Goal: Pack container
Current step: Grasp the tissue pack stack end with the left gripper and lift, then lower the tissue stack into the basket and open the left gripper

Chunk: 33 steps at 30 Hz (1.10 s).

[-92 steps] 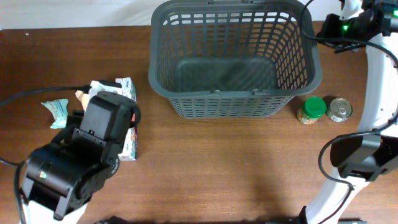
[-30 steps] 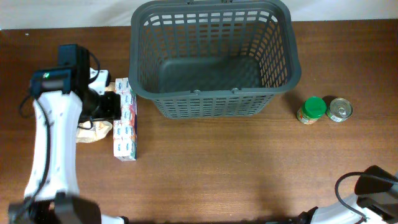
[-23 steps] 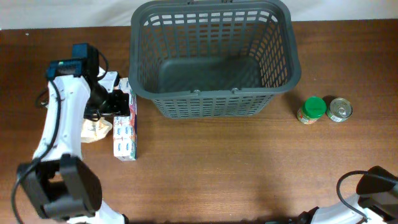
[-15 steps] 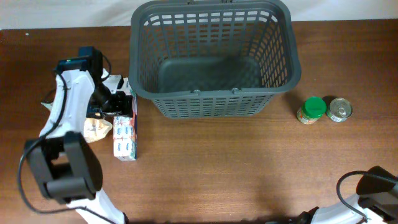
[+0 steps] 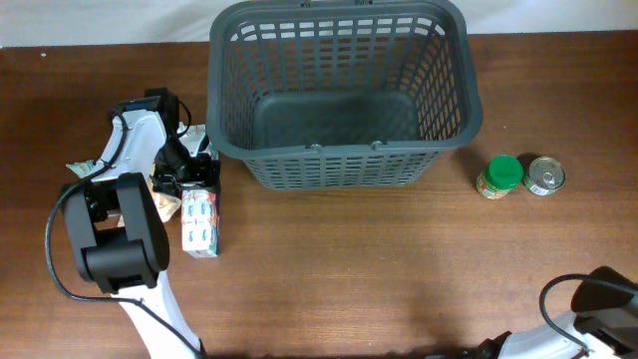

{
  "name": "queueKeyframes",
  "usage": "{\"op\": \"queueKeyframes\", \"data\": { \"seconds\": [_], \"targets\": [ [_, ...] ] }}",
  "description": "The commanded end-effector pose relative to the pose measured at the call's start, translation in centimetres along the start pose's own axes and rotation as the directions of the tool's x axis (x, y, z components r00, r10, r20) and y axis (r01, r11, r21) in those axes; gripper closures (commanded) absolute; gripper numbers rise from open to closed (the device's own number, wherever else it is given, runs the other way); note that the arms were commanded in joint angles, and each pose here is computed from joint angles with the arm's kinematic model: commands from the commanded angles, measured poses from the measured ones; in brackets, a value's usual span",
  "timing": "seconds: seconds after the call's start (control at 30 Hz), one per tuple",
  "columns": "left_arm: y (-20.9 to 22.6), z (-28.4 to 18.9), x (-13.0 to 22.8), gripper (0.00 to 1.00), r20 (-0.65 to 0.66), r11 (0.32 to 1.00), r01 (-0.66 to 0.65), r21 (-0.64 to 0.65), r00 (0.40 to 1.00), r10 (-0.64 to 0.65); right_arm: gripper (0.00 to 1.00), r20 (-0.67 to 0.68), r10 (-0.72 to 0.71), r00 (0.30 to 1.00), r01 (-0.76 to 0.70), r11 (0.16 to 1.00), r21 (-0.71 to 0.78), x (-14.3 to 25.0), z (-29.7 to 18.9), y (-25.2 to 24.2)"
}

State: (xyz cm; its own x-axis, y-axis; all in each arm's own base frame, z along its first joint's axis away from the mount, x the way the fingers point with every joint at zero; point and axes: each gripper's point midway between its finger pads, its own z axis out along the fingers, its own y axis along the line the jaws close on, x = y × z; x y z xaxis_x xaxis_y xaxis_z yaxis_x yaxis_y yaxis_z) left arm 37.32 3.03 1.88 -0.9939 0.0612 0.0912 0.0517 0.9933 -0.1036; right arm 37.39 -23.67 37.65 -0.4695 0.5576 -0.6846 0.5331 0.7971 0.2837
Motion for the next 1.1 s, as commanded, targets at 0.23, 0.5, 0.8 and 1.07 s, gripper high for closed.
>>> {"op": "queueKeyframes", "data": {
  "seconds": [0.23, 0.5, 0.8, 1.07],
  "targets": [
    [0.1, 0.1, -1.2, 0.98, 0.017, 1.0, 0.017, 0.017, 1.0, -0.017, 0.01, 0.01, -0.001, 1.0, 0.001, 1.0, 0.005, -0.1, -0.5, 0.0],
    [0.0, -7.8, -3.0, 0.98, 0.082, 1.0, 0.01, -0.003, 0.997, -0.01, 0.01, 0.01, 0.0, 1.0, 0.0, 1.0, 0.005, -0.1, -0.5, 0.0],
    [0.4, -26.6, -6.3, 0.98, 0.51, 0.986, 0.024, -0.167, 0.858, 0.065, 0.01, 0.01, 0.0, 1.0, 0.0, 1.0, 0.005, -0.1, -0.5, 0.0],
    [-6.4, -40.3, -5.7, 0.98, 0.762, 0.875, -0.279, -0.396, 0.432, 0.482, 0.01, 0.01, -0.001, 1.0, 0.001, 1.0, 0.005, -0.1, -0.5, 0.0]
  ]
}}
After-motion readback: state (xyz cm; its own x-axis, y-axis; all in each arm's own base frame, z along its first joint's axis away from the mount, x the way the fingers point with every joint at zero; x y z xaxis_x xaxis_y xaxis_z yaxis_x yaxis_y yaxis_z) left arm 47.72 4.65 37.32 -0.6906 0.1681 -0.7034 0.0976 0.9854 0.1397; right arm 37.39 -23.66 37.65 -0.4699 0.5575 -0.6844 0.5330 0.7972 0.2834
